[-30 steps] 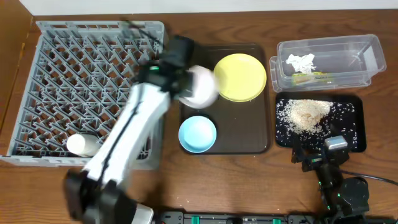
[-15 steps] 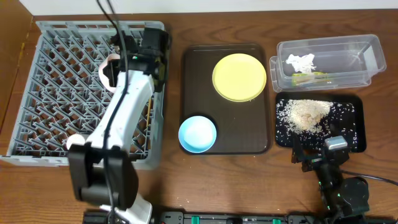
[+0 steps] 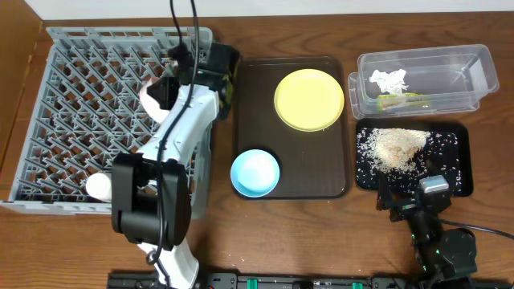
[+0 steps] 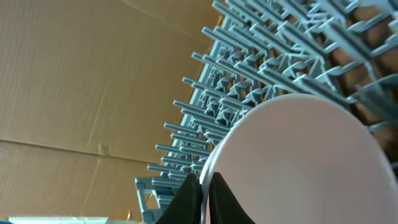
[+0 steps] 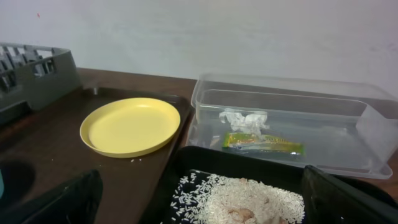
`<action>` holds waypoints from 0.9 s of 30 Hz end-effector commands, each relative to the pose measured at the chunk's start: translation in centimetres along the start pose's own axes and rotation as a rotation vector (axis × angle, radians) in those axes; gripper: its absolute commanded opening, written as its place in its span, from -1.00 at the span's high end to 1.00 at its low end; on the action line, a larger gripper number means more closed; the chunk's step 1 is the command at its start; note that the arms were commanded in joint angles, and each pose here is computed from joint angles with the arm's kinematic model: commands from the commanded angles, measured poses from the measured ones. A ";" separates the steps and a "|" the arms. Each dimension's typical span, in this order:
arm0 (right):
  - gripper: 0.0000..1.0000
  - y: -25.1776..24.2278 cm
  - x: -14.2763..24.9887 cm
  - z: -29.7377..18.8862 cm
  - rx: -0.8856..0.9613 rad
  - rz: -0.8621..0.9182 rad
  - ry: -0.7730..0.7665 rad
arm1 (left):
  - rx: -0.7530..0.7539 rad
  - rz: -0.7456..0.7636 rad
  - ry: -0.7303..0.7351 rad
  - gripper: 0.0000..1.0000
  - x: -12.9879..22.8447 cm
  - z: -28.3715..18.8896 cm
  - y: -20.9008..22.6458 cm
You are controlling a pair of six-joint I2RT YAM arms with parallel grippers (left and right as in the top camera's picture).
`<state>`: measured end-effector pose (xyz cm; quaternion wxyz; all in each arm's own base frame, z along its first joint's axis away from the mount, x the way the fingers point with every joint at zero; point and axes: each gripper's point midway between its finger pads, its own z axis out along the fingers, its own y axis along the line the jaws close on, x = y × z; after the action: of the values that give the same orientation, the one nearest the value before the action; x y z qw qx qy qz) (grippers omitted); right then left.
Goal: Sort waste into correct bins and load items into the dishwasher
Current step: 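Lower the pink bowl into the grey dish rack with left gripper, then reach left gripper to the light-blue bowl and grasp its rim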
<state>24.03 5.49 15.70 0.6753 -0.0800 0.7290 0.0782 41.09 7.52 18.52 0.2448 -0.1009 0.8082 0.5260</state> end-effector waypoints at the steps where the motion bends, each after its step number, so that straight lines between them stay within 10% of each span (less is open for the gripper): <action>1: -0.99 -0.3 0.2 0.0 0.013 -0.010 0.004 | -0.028 0.008 -0.008 0.85 0.1 0.1 -0.3; 14: -0.98 -0.3 0.2 0.0 0.013 -0.010 0.004 | 0.451 0.123 0.051 0.35 1.1 -1.8 -8.4; 27: -0.98 -0.3 0.2 0.0 0.013 -0.010 0.004 | 0.547 0.289 -0.034 -0.08 0.2 -3.3 -10.0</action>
<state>24.03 5.49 15.70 0.6753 -0.0800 0.7290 0.0782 44.26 0.77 12.58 0.2146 0.0662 0.9135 0.3393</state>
